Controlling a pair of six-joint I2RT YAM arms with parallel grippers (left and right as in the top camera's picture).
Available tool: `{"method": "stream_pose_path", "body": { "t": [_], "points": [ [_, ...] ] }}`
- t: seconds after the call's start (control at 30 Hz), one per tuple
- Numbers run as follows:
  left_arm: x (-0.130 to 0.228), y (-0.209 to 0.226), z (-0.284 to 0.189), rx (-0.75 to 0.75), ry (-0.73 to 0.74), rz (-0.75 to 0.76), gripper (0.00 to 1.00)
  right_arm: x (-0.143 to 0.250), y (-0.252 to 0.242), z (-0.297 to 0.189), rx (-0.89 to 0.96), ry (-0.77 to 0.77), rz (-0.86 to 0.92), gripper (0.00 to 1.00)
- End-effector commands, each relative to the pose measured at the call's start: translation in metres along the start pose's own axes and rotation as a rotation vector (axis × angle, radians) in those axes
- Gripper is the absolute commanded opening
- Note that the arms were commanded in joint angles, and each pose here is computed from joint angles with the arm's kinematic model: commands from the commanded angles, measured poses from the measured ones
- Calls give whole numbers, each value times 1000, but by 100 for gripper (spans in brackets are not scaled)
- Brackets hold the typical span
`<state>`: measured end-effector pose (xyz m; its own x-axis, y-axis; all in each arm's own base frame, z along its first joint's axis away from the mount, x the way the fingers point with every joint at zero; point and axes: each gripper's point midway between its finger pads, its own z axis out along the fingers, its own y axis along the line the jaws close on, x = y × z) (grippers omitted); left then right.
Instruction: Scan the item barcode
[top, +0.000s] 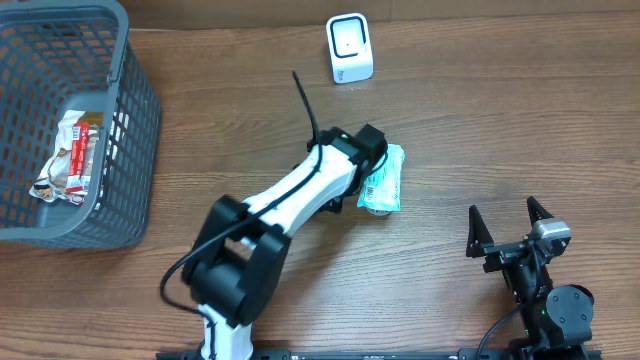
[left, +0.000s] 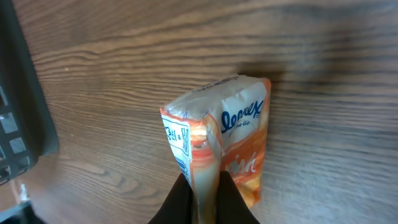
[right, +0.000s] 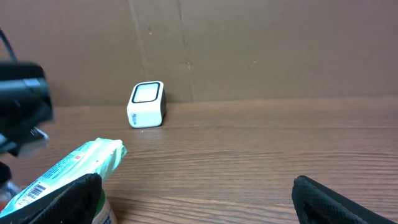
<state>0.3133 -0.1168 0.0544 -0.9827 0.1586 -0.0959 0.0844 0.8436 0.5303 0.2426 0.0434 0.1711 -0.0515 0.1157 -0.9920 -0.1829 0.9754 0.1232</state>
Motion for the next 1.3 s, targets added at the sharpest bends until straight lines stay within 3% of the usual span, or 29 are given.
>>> {"method": "stream_pose_path", "body": {
  "t": [0.0,0.1,0.3,0.57,0.67,0.77,0.9,1.07,1.27],
  "points": [
    [-4,0,5,-50,-10,-4,4,1,-3,0,15,-7,-1,100],
    [-3,-2,7,-48,-4,-16,4,1,-3,0,15,-7,-1,100],
    [-3,-2,7,-45,-2,-16,22,1,-3,0,15,-7,-1,100],
    [-4,-5,5,-19,8,-25,30,1,-3,0,15,-7,-1,100],
    [-9,-4,-1,-1,8,-38,46,1,-3,0,15,-8,-1,100],
    [-15,-1,-11,39,24,-61,53,1,-3,0,15,-7,-1,100],
    [-21,7,-24,99,67,-98,54,1,-3,0,15,-7,-1,100],
    [-34,17,-43,244,91,-167,55,1,-3,0,15,-7,-1,100],
    [-52,4,-83,621,46,-140,54,1,-3,0,15,-7,-1,100]
  ]
}}
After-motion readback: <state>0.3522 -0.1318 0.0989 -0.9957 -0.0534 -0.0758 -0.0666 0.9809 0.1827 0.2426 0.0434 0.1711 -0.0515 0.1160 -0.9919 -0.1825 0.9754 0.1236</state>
